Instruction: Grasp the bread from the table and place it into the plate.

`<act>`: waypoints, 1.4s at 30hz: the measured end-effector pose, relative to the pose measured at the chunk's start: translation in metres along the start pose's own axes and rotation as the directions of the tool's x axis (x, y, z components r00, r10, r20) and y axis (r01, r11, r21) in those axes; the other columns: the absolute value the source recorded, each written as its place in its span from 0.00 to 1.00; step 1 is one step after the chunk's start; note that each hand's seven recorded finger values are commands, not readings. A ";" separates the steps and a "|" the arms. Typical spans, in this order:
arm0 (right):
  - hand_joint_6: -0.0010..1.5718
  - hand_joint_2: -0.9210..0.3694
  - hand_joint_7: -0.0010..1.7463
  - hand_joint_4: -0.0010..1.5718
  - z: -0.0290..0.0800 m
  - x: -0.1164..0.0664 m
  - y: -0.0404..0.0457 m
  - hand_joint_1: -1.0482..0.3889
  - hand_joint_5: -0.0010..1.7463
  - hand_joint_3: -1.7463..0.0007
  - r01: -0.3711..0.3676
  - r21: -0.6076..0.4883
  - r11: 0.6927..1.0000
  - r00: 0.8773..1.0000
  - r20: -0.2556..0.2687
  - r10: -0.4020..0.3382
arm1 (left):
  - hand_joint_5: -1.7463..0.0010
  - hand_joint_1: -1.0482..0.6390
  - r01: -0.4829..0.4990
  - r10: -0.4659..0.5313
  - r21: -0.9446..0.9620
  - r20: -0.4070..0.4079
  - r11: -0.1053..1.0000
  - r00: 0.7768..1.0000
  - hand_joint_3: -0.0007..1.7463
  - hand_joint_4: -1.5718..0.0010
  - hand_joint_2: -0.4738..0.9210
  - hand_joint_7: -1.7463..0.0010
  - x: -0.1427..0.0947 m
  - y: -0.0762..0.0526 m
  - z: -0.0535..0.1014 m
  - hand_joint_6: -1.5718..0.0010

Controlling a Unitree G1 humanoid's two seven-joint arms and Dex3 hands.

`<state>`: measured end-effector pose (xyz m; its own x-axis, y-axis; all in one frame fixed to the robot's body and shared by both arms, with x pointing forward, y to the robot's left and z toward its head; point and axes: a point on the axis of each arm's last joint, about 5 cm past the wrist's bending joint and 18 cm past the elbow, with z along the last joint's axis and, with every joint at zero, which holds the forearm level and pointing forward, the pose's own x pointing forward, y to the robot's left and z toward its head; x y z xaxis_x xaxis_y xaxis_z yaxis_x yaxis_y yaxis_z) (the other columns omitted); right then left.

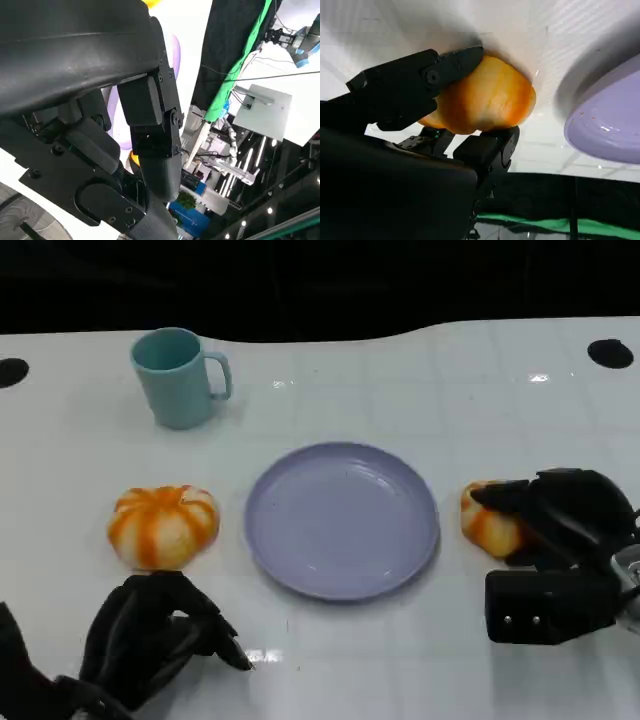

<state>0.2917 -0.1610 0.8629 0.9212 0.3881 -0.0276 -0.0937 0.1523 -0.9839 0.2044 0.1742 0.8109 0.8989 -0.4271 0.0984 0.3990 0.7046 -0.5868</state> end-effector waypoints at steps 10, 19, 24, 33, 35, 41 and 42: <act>0.52 0.30 0.87 0.59 0.000 -0.002 0.0052 0.62 1.00 0.48 0.110 -0.041 0.993 0.994 0.012 -0.110 | 0.66 0.00 -0.002 0.002 0.000 0.000 1.000 1.000 0.00 0.00 0.77 0.80 0.000 0.000 0.000 0.00; 0.52 0.42 0.95 0.63 0.002 -0.002 0.0039 0.70 1.00 0.40 0.253 0.035 0.967 0.966 0.040 -0.254 | 0.66 0.00 -0.004 0.004 0.002 0.001 1.000 1.000 0.00 0.00 0.77 0.79 0.000 -0.001 0.000 0.00; 0.56 0.49 0.89 0.65 0.005 0.001 -0.0021 0.71 1.00 0.27 0.344 0.135 0.929 0.936 0.034 -0.352 | 0.66 0.00 -0.004 0.004 0.001 0.000 1.000 1.000 0.00 0.00 0.77 0.79 0.000 -0.001 0.000 0.00; 0.54 0.56 0.95 0.65 0.017 0.010 -0.0192 0.73 1.00 0.13 0.436 0.289 0.853 0.878 0.073 -0.473 | 0.66 0.00 -0.004 0.004 0.001 -0.001 1.000 1.000 0.00 0.00 0.77 0.80 0.000 -0.001 0.000 0.00; 0.55 0.58 0.95 0.65 0.021 0.011 -0.0235 0.73 1.00 0.11 0.437 0.332 0.836 0.866 0.095 -0.491 | 0.66 0.00 -0.004 0.004 0.000 -0.002 1.000 1.000 0.00 0.00 0.77 0.80 0.000 -0.001 0.000 0.00; 0.55 0.57 0.96 0.66 0.037 0.013 -0.0334 0.73 1.00 0.08 0.383 0.429 0.818 0.849 0.185 -0.494 | 0.66 0.00 -0.004 0.004 -0.001 -0.003 1.000 1.000 0.00 0.00 0.77 0.80 0.000 -0.001 -0.001 0.00; 0.55 0.57 0.97 0.67 0.040 0.014 -0.0349 0.72 1.00 0.08 0.369 0.439 0.819 0.847 0.203 -0.491 | 0.66 0.00 -0.004 0.004 -0.001 -0.003 1.000 1.000 0.00 0.00 0.77 0.79 0.000 -0.001 -0.001 0.00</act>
<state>0.2925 -0.1244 0.9039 0.7500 0.4382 0.4954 0.0977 0.6674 -0.7383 0.2038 0.1734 0.8107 0.8998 -0.4262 0.0936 0.3955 0.7059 -0.5877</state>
